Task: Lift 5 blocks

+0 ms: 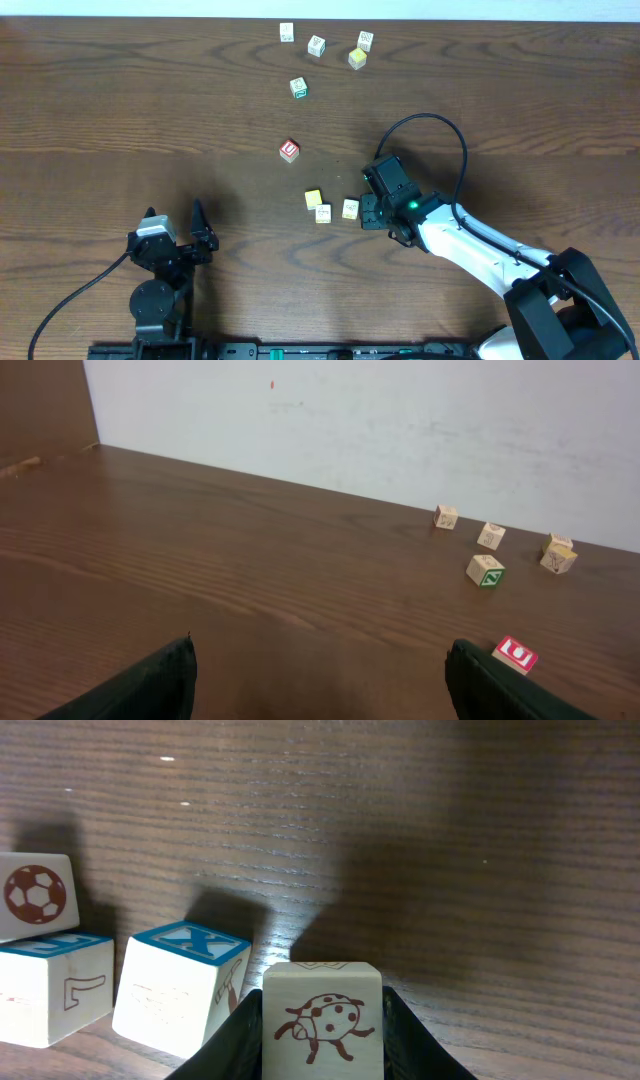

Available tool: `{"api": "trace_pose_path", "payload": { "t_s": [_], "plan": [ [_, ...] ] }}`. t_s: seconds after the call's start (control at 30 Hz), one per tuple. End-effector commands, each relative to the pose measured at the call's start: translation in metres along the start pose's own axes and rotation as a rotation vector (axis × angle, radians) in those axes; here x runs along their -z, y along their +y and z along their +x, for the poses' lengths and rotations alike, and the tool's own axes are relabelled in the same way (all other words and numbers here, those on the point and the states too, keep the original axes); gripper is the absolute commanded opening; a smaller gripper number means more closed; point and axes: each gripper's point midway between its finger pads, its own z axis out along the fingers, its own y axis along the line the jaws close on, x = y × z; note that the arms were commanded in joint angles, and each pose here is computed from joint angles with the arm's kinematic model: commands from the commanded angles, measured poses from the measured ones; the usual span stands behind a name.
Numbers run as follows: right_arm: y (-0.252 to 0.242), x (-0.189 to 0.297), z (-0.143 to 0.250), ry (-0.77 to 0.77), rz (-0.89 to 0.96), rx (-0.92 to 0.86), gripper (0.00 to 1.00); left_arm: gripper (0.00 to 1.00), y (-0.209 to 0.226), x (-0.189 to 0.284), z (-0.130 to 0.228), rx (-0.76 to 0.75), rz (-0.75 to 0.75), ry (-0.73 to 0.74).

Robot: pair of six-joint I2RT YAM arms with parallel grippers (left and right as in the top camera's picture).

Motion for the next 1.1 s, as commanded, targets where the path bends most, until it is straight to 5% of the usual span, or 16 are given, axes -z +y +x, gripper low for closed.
{"api": "trace_pose_path", "payload": {
  "t_s": [0.0, 0.7, 1.07],
  "plan": [
    [-0.0011, -0.0012, 0.0005, -0.007, 0.013, -0.013, 0.19, 0.8, 0.0058, -0.0011, 0.0168, -0.013, -0.023, 0.048],
    [-0.0027, -0.0013, 0.003, 0.002, 0.019, -0.134, 0.41, 0.8, 0.0059, -0.0011, 0.0169, -0.013, -0.023, 0.049],
    [0.0, -0.0002, -0.0019, -0.016, 0.008, -0.086, 0.4, 0.8, 0.0058, -0.0011, 0.0168, -0.013, -0.023, 0.048]
  ]
}}
